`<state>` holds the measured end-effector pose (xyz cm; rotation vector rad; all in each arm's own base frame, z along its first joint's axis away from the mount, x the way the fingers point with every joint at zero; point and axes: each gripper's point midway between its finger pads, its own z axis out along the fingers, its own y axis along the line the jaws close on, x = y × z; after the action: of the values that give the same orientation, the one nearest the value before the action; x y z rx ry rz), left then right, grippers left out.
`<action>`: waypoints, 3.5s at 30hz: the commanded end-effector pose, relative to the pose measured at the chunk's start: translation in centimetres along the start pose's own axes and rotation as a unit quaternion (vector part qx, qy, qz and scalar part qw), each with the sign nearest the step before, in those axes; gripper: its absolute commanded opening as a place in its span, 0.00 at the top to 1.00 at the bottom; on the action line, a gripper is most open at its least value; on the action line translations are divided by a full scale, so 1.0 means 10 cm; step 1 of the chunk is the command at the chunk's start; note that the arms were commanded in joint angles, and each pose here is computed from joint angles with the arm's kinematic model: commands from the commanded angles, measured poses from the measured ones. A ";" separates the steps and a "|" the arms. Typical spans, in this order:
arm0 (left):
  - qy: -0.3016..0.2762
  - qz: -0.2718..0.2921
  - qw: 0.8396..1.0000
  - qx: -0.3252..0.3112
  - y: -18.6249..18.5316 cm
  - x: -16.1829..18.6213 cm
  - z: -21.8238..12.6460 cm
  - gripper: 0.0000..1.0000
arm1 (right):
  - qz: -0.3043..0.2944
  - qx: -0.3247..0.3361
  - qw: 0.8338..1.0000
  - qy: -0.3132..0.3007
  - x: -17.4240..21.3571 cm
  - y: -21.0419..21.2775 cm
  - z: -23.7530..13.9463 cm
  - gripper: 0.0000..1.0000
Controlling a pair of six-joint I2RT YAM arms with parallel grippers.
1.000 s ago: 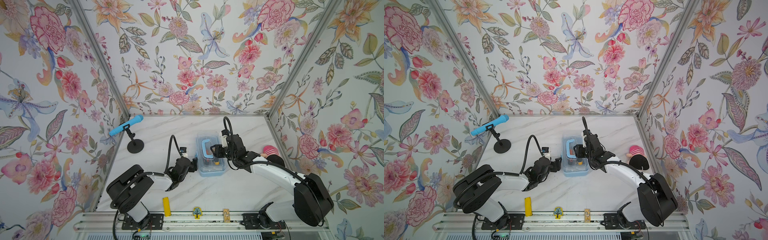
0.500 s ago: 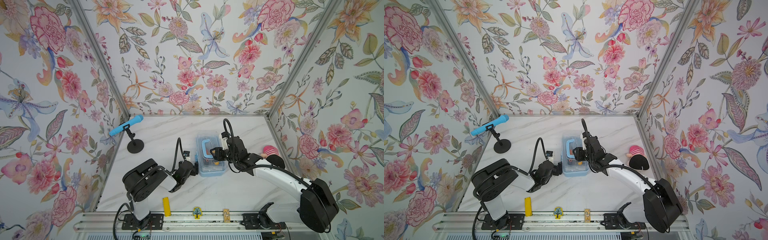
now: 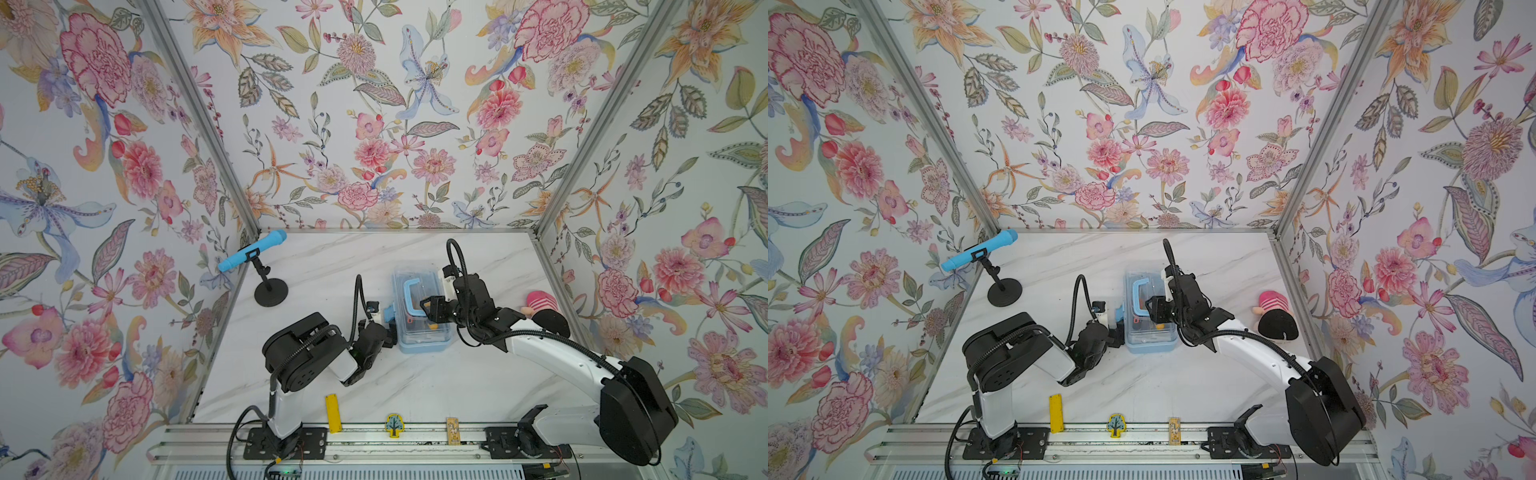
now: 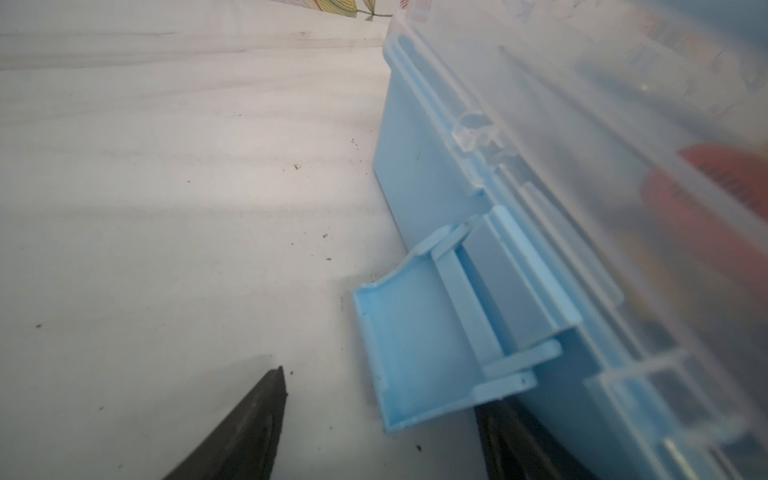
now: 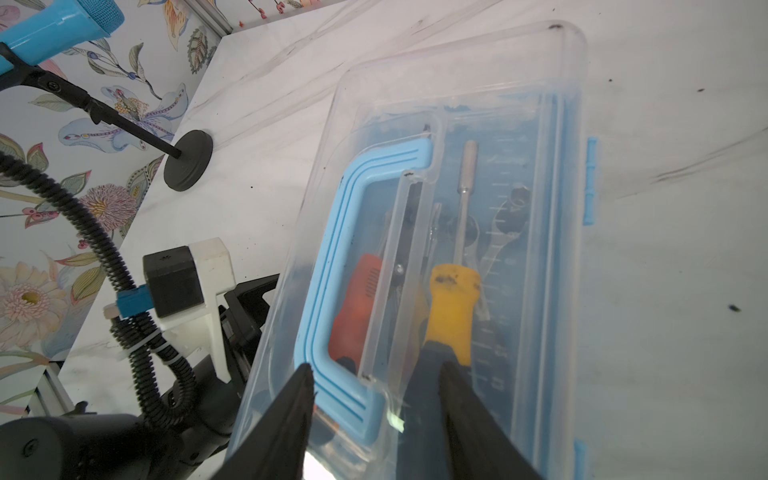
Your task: Pack the tool kit
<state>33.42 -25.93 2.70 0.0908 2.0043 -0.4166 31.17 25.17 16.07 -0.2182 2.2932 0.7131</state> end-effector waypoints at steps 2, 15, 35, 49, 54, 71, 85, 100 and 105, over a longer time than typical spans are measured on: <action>-0.009 -0.002 1.000 0.002 0.00 0.01 -0.02 0.26 | 0.008 0.001 1.000 0.010 0.08 -0.03 0.03 0.50; -0.035 -0.011 0.999 -0.021 0.18 -0.21 -0.10 0.27 | 0.002 -0.009 1.000 0.018 0.14 0.08 0.06 0.50; -0.051 -0.028 0.998 -0.018 0.19 -0.41 -0.16 0.28 | 0.004 -0.014 1.000 0.017 0.14 0.12 0.05 0.50; -0.039 -0.058 0.998 -0.005 0.11 -0.50 -0.20 0.29 | 0.001 -0.017 0.999 0.034 0.28 0.14 0.08 0.50; -0.041 -0.077 0.996 0.006 0.06 -0.55 -0.20 0.29 | 0.001 -0.023 0.999 0.039 0.32 0.17 0.11 0.50; -0.053 -0.119 0.991 0.024 -0.03 -0.80 -0.27 0.30 | -0.003 -0.016 0.998 0.062 0.46 0.22 0.21 0.51; -0.046 -0.186 0.977 0.094 -0.26 -0.76 -0.19 0.37 | -0.003 -0.017 0.997 0.073 0.52 0.22 0.27 0.51; -0.034 -0.238 0.959 0.148 -0.43 -0.67 -0.11 0.56 | -0.003 -0.010 0.997 0.079 0.59 0.17 0.31 0.51; -0.037 -0.241 0.959 0.145 -0.41 -0.67 -0.13 0.56 | -0.001 -0.008 0.997 0.079 0.58 0.17 0.31 0.52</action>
<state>35.64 -25.96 9.98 -0.3294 1.8406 -0.8882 29.16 30.32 15.37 -0.3293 2.2753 0.8462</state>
